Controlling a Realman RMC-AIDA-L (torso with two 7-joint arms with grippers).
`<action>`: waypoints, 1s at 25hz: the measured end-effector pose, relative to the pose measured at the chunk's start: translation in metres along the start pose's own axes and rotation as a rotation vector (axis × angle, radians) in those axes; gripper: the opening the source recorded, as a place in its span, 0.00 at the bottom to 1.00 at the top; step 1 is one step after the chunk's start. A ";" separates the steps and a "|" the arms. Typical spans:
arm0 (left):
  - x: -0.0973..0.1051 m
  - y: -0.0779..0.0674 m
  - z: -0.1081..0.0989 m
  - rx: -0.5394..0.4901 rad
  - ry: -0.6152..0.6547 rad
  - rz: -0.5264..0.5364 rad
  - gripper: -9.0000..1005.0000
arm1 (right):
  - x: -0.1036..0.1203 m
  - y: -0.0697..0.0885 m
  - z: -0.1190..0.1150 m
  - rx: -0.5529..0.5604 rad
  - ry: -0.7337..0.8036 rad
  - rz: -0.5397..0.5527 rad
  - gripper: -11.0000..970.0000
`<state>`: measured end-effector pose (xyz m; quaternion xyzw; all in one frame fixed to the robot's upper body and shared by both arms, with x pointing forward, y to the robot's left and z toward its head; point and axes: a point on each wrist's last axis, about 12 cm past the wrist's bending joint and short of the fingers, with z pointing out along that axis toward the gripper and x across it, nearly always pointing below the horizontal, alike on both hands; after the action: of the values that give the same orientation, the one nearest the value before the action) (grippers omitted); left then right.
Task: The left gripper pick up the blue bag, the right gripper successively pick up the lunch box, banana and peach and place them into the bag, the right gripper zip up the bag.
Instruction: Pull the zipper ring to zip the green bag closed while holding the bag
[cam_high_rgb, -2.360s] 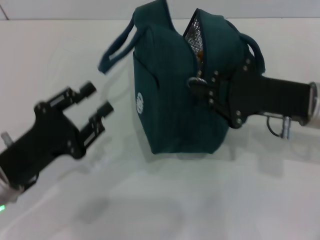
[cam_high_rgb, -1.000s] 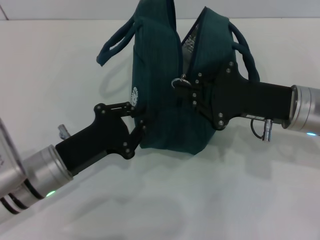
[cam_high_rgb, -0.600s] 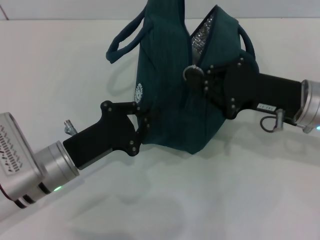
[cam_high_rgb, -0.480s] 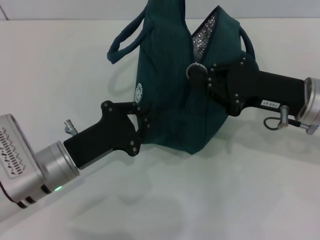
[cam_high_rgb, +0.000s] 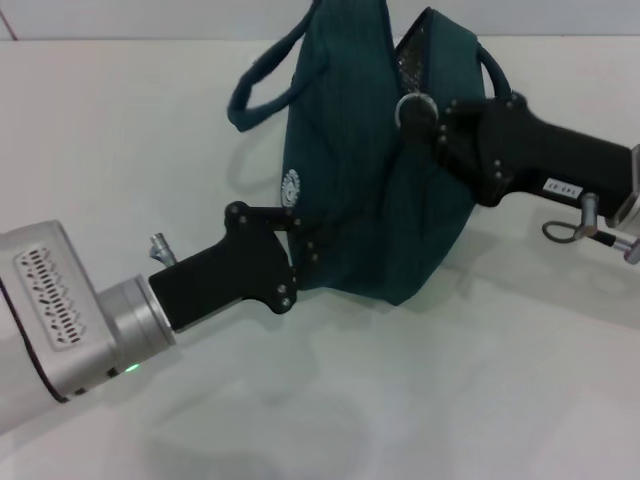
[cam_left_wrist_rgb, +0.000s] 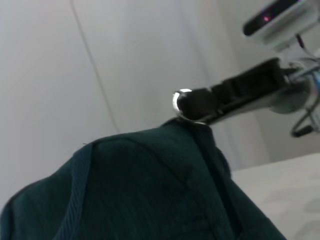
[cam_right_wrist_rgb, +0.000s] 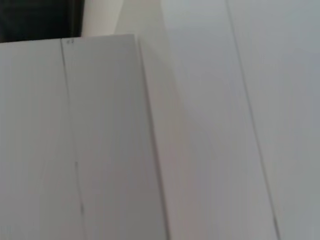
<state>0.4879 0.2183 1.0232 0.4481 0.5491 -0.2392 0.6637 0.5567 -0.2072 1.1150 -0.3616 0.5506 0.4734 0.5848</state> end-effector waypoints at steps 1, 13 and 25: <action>0.000 -0.001 0.000 0.012 0.004 0.002 0.07 | -0.001 0.000 0.000 0.005 -0.007 -0.008 0.05; -0.004 -0.008 -0.004 0.030 -0.041 -0.001 0.09 | 0.002 0.002 0.002 0.004 -0.011 -0.107 0.05; -0.011 -0.010 -0.003 -0.020 -0.117 -0.051 0.35 | 0.009 0.009 0.001 -0.014 -0.002 -0.149 0.04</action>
<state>0.4753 0.2140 1.0306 0.4128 0.5230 -0.2762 0.6927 0.5477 -0.2027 1.1076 -0.4049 0.5184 0.4328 0.6164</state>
